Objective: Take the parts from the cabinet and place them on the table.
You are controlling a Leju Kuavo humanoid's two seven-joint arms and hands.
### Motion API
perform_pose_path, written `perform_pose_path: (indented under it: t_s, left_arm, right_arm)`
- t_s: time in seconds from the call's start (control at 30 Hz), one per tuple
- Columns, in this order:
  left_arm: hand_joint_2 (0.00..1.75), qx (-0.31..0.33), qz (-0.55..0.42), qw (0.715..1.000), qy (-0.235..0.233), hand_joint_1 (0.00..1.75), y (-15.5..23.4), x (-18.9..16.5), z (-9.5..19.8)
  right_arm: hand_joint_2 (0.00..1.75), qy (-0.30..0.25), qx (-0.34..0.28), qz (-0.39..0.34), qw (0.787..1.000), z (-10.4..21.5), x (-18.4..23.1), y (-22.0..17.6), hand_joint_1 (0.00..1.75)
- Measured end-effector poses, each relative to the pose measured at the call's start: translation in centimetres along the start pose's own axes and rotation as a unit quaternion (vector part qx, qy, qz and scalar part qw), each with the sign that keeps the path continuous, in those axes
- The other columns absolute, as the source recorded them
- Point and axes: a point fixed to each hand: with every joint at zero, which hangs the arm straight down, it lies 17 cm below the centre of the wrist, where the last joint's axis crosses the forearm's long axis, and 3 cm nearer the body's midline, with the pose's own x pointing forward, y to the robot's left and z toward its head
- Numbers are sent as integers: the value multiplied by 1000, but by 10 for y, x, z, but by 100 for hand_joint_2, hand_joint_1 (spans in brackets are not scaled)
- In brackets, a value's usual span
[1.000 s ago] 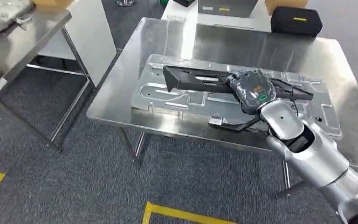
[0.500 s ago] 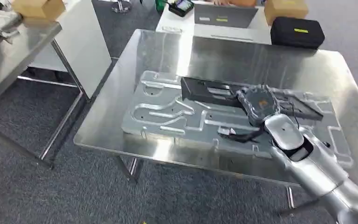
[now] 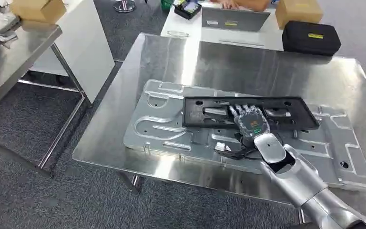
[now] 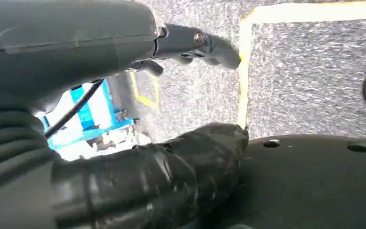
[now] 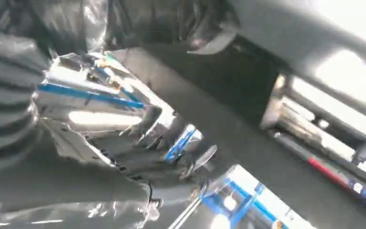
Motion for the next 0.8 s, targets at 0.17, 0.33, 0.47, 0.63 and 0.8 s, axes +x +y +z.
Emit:
perform_pose_path:
  t_s: [0.17,0.33,0.47,0.63,0.8]
  left_arm:
    - [175,3,3,1000,-3,0,3,5,0]
    - [0,4,2,1000,-2,0,5,4,-1]
    - [0,0,3,1000,0,0,2,2,0]
    - [0,1,12,1000,10,0,2,1,0]
    - [0,-2,21,1000,11,0,-9,1,1]
  right_arm:
    - [0,-3,3,-8,1000,-3,7,0,0]
    - [0,-15,12,-14,1000,-2,19,7,0]
    - [0,-31,14,-29,999,-2,29,9,0]
    - [0,-69,-9,-69,995,-6,68,-17,0]
    - [0,-89,-100,-77,988,3,98,-91,0]
